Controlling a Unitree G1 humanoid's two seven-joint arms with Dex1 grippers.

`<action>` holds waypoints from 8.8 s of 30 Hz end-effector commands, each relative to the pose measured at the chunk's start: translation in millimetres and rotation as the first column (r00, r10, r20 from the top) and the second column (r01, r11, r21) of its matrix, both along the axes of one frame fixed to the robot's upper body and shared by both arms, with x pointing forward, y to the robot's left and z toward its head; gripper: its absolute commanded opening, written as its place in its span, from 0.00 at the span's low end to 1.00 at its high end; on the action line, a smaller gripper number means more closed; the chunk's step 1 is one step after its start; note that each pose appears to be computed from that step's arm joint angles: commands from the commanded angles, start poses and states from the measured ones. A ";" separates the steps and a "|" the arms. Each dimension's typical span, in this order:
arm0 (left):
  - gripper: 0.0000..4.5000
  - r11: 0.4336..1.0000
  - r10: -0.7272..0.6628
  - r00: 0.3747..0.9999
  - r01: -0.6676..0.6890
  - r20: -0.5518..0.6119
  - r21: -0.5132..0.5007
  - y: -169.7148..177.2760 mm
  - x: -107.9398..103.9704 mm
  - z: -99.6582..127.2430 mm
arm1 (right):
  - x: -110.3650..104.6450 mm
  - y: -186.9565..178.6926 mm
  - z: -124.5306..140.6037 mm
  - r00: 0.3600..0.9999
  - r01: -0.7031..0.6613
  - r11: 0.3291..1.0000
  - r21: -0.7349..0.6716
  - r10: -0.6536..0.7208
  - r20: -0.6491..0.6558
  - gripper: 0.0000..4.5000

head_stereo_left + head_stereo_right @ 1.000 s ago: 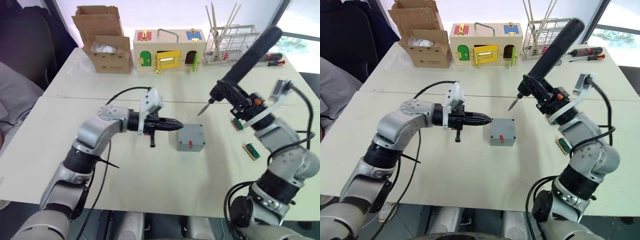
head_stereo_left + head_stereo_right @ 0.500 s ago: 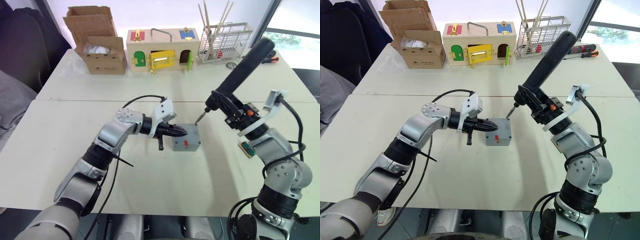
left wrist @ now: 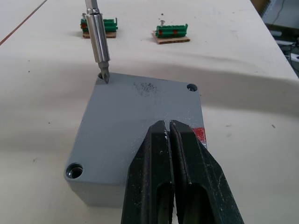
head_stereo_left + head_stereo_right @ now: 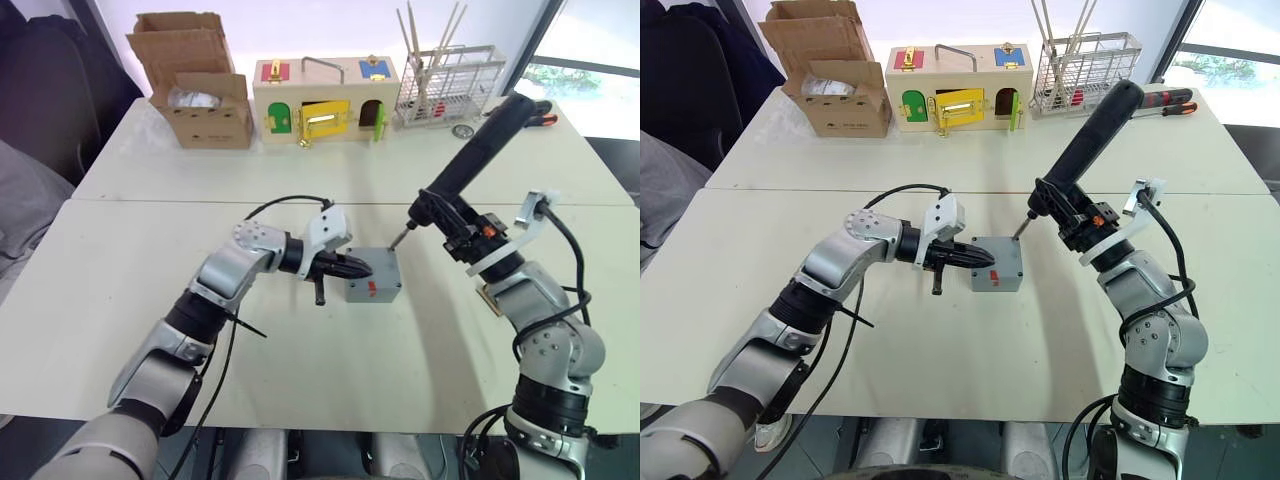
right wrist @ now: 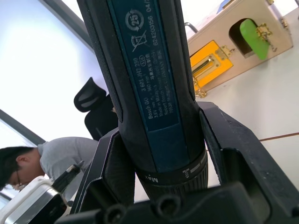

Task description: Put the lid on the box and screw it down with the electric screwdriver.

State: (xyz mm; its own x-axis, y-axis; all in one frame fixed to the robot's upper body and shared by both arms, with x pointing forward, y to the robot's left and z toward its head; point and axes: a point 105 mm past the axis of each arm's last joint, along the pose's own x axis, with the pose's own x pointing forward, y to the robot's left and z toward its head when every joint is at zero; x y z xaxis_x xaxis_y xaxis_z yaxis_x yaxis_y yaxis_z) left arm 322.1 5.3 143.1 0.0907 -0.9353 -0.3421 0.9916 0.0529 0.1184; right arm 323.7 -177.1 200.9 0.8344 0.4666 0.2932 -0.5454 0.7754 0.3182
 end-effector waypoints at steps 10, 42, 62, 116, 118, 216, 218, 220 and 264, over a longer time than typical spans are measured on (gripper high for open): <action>0.02 1.000 0.003 0.999 -0.004 0.039 0.024 -0.5 -0.3 -3.1 | -4.8 0.3 8.2 0.999 0.004 1.000 -0.029 -0.003 0.051 0.40; 0.02 0.982 0.069 0.997 -0.065 -0.017 0.179 17.8 -1.5 -50.2 | -20.2 67.5 -36.2 0.984 -0.134 0.918 -0.374 0.169 0.062 0.40; 0.02 0.964 0.052 0.998 -0.040 -0.040 0.262 19.9 -14.1 -73.6 | -17.6 54.4 -46.7 0.994 -0.020 0.925 -0.380 0.060 0.092 0.40; 0.02 0.963 0.070 0.996 -0.054 -0.051 0.264 18.3 -18.4 -79.6 | -20.6 55.5 -95.2 0.999 -0.024 0.929 -0.369 0.010 -0.039 0.40; 0.02 0.963 0.071 0.996 -0.055 -0.052 0.264 18.6 -18.4 -79.8 | -21.5 55.1 -98.1 0.999 -0.026 0.930 -0.366 0.009 -0.049 0.40; 0.02 0.989 0.146 0.988 -0.144 -0.058 0.022 3.2 -14.8 -59.2 | -20.7 4.7 119.8 0.949 0.127 0.969 -0.210 -0.057 0.311 0.40; 0.02 0.974 0.183 0.979 -0.192 -0.085 -0.119 0.7 -8.1 -30.2 | -13.6 -3.8 112.1 0.977 0.104 0.978 -0.181 -0.067 0.201 0.40; 0.02 0.954 0.192 0.977 -0.208 -0.093 -0.217 4.4 -6.4 -2.5 | -10.1 -12.5 107.1 0.993 0.085 0.978 -0.190 -0.067 0.099 0.40; 0.02 0.970 0.160 0.987 -0.155 0.012 -0.188 -1.2 -70.2 22.0 | -60.1 -230.3 -63.7 0.363 0.083 0.859 -0.505 -0.498 -0.787 1.00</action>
